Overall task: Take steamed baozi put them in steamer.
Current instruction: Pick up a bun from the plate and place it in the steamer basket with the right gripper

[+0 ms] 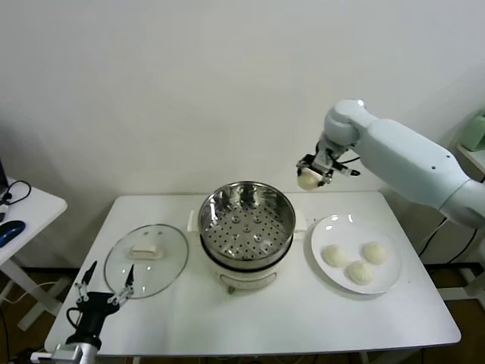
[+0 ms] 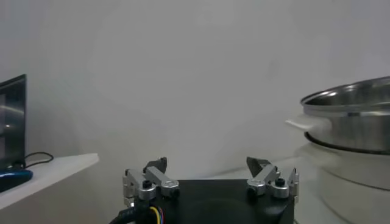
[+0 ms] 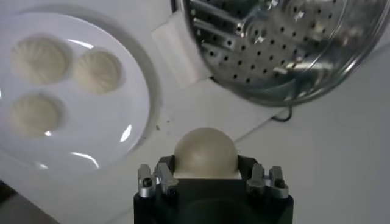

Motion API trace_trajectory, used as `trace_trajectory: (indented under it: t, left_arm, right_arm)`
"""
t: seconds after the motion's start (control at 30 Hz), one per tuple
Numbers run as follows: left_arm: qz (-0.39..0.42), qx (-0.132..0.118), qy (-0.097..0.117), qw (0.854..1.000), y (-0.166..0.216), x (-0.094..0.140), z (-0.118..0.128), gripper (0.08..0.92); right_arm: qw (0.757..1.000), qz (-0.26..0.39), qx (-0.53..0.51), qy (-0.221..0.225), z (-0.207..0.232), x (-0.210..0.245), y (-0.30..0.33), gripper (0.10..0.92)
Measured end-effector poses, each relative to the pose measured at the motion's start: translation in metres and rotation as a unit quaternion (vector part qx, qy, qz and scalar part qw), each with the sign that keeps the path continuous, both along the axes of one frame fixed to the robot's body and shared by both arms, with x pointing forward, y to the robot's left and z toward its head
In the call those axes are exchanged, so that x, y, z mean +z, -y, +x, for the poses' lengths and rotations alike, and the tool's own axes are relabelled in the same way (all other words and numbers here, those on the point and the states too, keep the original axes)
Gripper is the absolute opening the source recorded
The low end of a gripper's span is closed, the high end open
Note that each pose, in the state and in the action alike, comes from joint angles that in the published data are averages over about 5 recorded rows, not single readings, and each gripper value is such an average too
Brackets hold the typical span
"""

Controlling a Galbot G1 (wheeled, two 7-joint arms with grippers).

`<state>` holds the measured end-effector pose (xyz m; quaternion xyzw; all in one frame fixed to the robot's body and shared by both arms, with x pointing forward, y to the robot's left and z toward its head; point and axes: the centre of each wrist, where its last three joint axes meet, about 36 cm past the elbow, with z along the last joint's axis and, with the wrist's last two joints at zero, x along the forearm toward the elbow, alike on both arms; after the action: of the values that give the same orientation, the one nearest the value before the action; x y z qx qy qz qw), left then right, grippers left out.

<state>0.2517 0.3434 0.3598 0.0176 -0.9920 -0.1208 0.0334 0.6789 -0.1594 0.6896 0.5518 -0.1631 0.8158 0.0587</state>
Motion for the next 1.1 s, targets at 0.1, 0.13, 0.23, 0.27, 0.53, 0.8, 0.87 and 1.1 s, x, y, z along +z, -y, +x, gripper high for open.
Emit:
trace_trajectory:
  t: [0.1, 0.13, 0.23, 0.27, 0.53, 0.8, 0.87, 1.1]
  left_arm:
    - [0.003, -0.002, -0.002, 1.000, -0.003, 0.002, 0.001, 0.823]
    - [0.004, -0.002, -0.002, 1.000, -0.003, 0.003, 0.001, 0.823]
    - [0.006, -0.002, -0.002, 1.000, -0.005, 0.005, 0.002, 0.823]
    - [0.007, -0.002, -0.002, 1.000, -0.005, 0.006, 0.002, 0.823]
    - [0.015, 0.000, -0.002, 1.000, -0.010, 0.012, 0.000, 0.823]
    - [0.019, -0.003, 0.001, 1.000, -0.008, 0.017, 0.001, 0.823]
    - [0.020, -0.003, 0.002, 1.000, -0.008, 0.017, 0.001, 0.823]
    - [0.020, -0.002, 0.000, 1.000, -0.008, 0.016, 0.001, 0.823]
  right_arm:
    - [0.999, -0.012, 0.040, 0.009, -0.011, 0.001, -0.026, 0.679]
    - [0.998, -0.016, 0.052, 0.012, -0.014, 0.000, -0.035, 0.678]
    - [0.996, -0.025, 0.084, 0.016, -0.020, -0.008, -0.060, 0.674]
    - [0.995, -0.027, 0.094, 0.017, -0.022, -0.012, -0.068, 0.672]
    - [0.989, -0.047, 0.137, 0.013, -0.024, -0.048, -0.116, 0.678]
    - [0.988, -0.063, 0.143, 0.002, -0.020, -0.085, -0.134, 0.679]
    - [0.988, -0.067, 0.142, -0.001, -0.019, -0.092, -0.135, 0.679]
    - [0.988, -0.075, 0.138, -0.006, -0.015, -0.108, -0.136, 0.679]
